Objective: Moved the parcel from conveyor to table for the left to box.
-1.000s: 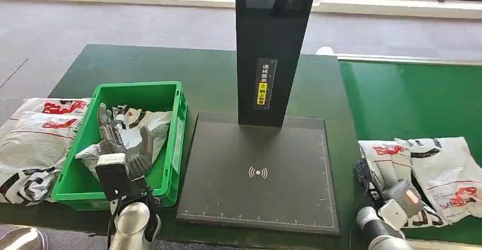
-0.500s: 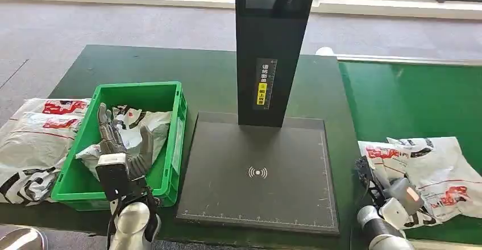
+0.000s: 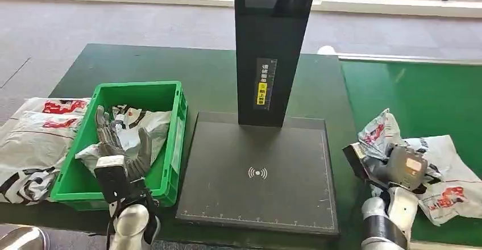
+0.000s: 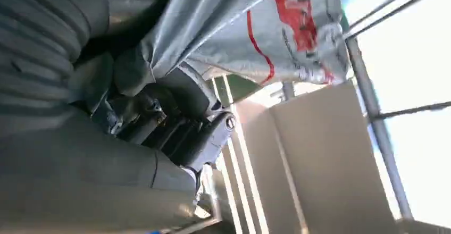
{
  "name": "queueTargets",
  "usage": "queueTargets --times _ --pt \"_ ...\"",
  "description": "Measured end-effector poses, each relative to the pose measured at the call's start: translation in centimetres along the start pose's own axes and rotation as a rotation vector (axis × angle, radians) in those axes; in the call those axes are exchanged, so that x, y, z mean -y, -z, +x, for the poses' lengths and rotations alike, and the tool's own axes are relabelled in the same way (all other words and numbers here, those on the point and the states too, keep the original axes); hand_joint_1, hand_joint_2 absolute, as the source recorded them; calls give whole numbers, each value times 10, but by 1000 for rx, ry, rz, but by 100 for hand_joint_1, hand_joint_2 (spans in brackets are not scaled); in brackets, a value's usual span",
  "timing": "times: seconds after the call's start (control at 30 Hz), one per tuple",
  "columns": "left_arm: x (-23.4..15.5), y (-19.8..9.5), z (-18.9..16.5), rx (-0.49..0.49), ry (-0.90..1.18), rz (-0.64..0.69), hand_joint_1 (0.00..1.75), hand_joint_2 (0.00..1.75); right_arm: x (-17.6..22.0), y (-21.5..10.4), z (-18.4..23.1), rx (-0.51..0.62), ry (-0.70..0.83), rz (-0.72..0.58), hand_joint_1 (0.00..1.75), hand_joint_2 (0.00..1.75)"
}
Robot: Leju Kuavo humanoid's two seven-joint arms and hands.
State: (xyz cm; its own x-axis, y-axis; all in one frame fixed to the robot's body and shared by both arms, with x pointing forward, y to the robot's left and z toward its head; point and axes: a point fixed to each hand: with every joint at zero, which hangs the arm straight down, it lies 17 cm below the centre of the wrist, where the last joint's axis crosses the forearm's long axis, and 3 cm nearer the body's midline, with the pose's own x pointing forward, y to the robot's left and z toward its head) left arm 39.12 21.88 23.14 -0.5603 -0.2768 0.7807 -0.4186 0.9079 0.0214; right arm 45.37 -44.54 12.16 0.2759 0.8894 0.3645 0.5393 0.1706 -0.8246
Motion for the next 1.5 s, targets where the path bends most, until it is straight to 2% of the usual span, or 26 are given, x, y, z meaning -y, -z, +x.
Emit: queueTargets --times 0.07,0.13,0.27,0.43,0.5,0.6,0.73,0.83,0.9,1.07,1.23,1.5 --pt "-2 0 -1 -3 3 11 0 175 34 6 10 54 31 -113 175 175" --pt "-4 0 -1 -5 7 19 0 175 69 10 11 54 48 -222 175 175" --pt "-7 1 -2 -9 12 36 0 175 114 18 18 67 19 -340 175 175" --pt "-9 1 -2 -11 16 47 0 175 146 18 20 60 11 -423 175 175" --pt "-11 1 -2 -12 16 52 0 175 152 13 18 40 55 -454 175 175" --pt "-13 -3 -4 -20 19 53 0 175 152 7 26 46 123 -466 175 175" --pt "-13 -3 -4 -22 17 52 0 175 140 -2 59 96 250 -448 175 175" --pt "-13 -3 -4 -24 9 51 0 175 127 -9 97 142 421 -423 175 175" --pt "-13 -3 -4 -23 9 52 0 175 121 -11 127 207 474 -391 175 175" --pt "-12 -5 -4 -25 1 40 0 175 105 -29 163 264 600 -324 175 175" --pt "-10 -5 -4 -24 -1 33 0 175 86 -57 195 334 660 -230 175 175" --pt "-8 -5 -3 -20 -1 23 0 175 62 -80 218 391 707 -105 175 175"
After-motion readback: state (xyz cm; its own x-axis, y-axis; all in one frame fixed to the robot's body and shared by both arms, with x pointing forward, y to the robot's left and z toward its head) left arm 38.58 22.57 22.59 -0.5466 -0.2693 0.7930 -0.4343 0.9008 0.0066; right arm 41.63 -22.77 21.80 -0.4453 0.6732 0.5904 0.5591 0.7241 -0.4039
